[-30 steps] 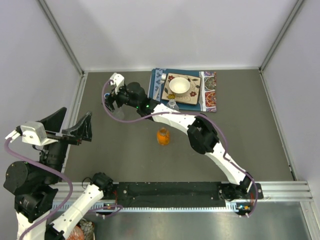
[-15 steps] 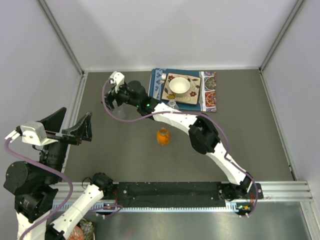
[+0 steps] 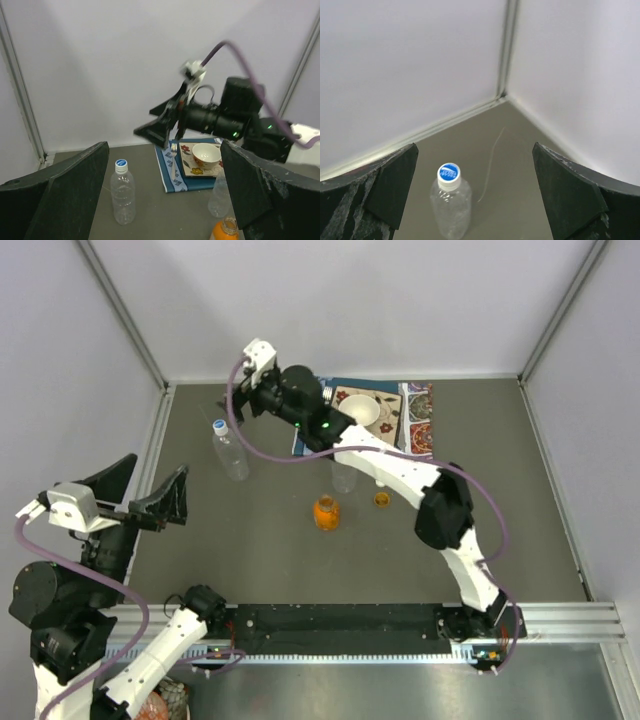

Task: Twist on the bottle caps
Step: Place the plastic bottle at the center of the board, then move the bottle cap to the center of the board.

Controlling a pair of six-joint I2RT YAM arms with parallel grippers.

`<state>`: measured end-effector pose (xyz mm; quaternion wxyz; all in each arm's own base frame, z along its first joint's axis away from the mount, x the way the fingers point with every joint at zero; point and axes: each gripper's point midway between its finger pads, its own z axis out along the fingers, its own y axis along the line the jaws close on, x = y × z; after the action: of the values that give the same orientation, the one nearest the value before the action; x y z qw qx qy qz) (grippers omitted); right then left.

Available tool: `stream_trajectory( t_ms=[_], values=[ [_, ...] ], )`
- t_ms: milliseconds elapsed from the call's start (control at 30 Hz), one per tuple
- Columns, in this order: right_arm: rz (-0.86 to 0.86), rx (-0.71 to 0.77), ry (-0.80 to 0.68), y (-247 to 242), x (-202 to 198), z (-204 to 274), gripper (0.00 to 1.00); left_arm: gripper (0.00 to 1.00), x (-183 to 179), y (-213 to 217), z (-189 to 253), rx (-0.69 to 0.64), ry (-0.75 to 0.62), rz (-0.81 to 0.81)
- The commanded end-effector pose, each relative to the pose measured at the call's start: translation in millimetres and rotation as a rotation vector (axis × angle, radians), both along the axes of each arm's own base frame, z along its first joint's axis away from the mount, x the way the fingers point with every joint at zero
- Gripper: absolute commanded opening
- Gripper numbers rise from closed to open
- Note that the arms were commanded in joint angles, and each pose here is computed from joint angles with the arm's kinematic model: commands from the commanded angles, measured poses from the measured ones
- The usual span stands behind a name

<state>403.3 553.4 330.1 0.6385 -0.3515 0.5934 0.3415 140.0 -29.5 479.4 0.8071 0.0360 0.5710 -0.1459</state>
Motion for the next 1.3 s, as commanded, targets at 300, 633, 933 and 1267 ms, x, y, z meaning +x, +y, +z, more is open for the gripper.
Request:
stream_trajectory(
  t_ms=[300, 633, 933, 1267],
  values=[
    [-0.437, 0.173, -0.046, -241, -57, 173, 0.99, 0.97, 26, -121, -82, 0.382, 0.188, -0.538],
    [-0.812, 0.327, 0.089, -446, -123, 122, 0.83, 0.89, 34, -234, -181, 0.667, 0.412, -0.964],
    [-1.065, 0.460, 0.144, -522, -142, 90, 0.79, 0.96, 50, -322, -261, 1.148, 0.383, -1.055],
    [-1.121, 0.442, 0.192, -538, -124, 68, 0.79, 0.86, 126, -387, -328, 1.255, 0.518, -1.026]
  ],
)
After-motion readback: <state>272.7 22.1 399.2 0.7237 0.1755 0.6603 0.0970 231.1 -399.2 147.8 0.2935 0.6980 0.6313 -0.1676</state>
